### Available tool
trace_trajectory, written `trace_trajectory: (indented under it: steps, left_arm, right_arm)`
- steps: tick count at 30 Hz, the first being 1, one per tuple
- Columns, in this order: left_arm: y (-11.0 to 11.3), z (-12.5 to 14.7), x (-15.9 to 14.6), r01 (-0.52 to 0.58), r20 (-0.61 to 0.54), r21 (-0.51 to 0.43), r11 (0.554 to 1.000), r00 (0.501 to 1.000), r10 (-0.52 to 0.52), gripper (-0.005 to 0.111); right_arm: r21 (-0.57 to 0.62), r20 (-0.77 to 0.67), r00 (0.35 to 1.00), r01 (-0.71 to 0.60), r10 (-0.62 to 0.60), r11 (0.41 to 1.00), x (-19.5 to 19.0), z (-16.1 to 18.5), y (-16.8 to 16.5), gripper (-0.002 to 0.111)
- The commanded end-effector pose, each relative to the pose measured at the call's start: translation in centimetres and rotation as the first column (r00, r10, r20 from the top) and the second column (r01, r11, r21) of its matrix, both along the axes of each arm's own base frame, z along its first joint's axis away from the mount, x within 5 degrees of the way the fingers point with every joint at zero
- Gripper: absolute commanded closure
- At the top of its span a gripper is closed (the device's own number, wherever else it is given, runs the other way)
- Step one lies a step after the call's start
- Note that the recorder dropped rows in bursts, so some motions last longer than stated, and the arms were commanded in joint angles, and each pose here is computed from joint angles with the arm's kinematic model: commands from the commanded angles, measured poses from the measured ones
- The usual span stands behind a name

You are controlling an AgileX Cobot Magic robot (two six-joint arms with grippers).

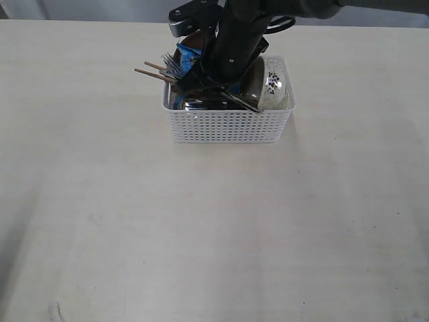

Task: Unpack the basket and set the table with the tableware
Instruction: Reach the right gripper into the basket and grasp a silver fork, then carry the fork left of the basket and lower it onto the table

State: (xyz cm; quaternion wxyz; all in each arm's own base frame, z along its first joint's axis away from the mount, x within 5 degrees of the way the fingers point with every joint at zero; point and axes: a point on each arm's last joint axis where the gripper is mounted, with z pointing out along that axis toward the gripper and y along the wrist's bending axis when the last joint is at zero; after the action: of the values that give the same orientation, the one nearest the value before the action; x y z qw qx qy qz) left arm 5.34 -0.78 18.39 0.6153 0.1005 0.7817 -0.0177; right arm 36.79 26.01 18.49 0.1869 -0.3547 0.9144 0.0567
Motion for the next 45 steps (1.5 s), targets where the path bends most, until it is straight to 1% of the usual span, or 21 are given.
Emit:
trace_trajectory:
  steps: [1, 4, 10, 13, 17, 21, 23, 25, 27, 29, 31, 34, 36, 38, 41, 45]
  left_arm:
    - [0.0, 0.0, 0.0, -0.002, 0.007, -0.003, 1.000, 1.000, 0.002, 0.107]
    - [0.0, 0.0, 0.0, -0.002, 0.007, -0.003, 1.000, 1.000, 0.002, 0.107]
    - [0.0, 0.0, 0.0, -0.002, 0.007, -0.003, 1.000, 1.000, 0.002, 0.107]
    - [0.0, 0.0, 0.0, -0.002, 0.007, -0.003, 1.000, 1.000, 0.002, 0.107]
    - [0.0, 0.0, 0.0, -0.002, 0.007, -0.003, 1.000, 1.000, 0.002, 0.107]
    - [0.0, 0.0, 0.0, -0.002, 0.007, -0.003, 1.000, 1.000, 0.002, 0.107]
    - [0.0, 0.0, 0.0, -0.002, 0.007, -0.003, 1.000, 1.000, 0.002, 0.107]
    - [0.0, 0.0, 0.0, -0.002, 0.007, -0.003, 1.000, 1.000, 0.002, 0.107]
    - [0.0, 0.0, 0.0, -0.002, 0.007, -0.003, 1.000, 1.000, 0.002, 0.107]
    - [0.0, 0.0, 0.0, -0.002, 0.007, -0.003, 1.000, 1.000, 0.002, 0.107]
    - [0.0, 0.0, 0.0, -0.002, 0.007, -0.003, 1.000, 1.000, 0.002, 0.107]
    - [0.0, 0.0, 0.0, -0.002, 0.007, -0.003, 1.000, 1.000, 0.002, 0.107]
    - [0.0, 0.0, 0.0, -0.002, 0.007, -0.003, 1.000, 1.000, 0.002, 0.107]
    - [0.0, 0.0, 0.0, -0.002, 0.007, -0.003, 1.000, 1.000, 0.002, 0.107]
    - [0.0, 0.0, 0.0, -0.002, 0.007, -0.003, 1.000, 1.000, 0.002, 0.107]
    - [0.0, 0.0, 0.0, -0.002, 0.007, -0.003, 1.000, 1.000, 0.002, 0.107]
  right_arm:
    - [-0.001, 0.012, 1.000, -0.003, 0.003, 1.000, 0.1, 0.5, 0.0, 0.109]
    - [-0.010, -0.002, 1.000, -0.004, 0.004, 1.000, 0.2, 1.3, 0.1, 0.109]
    - [-0.051, -0.064, 0.998, -0.003, 0.000, 0.999, 0.2, 4.3, 0.1, 0.109]
    - [-0.051, -0.075, 0.997, 0.007, -0.011, 0.999, -0.2, 5.5, 0.3, 0.109]
    - [0.012, -0.013, 1.000, 0.021, -0.021, 1.000, -1.4, 8.0, 1.3, 0.109]
    - [0.089, 0.027, 0.997, 0.068, -0.070, 0.994, -2.5, 10.5, 1.8, 0.109]
    - [0.127, 0.026, 0.994, 0.099, -0.103, 0.987, -3.4, 11.6, 2.2, 0.109]
    - [0.151, -0.016, 0.988, 0.154, -0.153, 0.977, -4.5, 12.0, 2.8, 0.109]
    - [0.160, -0.060, 0.982, 0.189, -0.182, 0.969, -6.1, 11.5, 4.0, 0.109]
    - [0.186, -0.089, 0.975, 0.218, -0.204, 0.958, -7.7, 9.7, 5.6, 0.109]
    - [0.242, -0.111, 0.967, 0.250, -0.230, 0.937, -9.4, 7.9, 7.3, 0.109]
    - [0.341, -0.144, 0.952, 0.302, -0.269, 0.890, -11.2, 5.5, 9.4, 0.109]
    - [0.366, -0.170, 0.947, 0.319, -0.274, 0.874, -12.5, 3.9, 10.5, 0.109]
    - [0.358, -0.195, 0.941, 0.332, -0.278, 0.873, -13.4, 2.4, 11.3, 0.109]
    - [0.313, -0.229, 0.932, 0.342, -0.279, 0.886, -14.5, 0.1, 12.5, 0.109]
    - [0.268, -0.293, 0.888, 0.433, -0.355, 0.861, -14.7, -2.2, 12.9, 0.109]
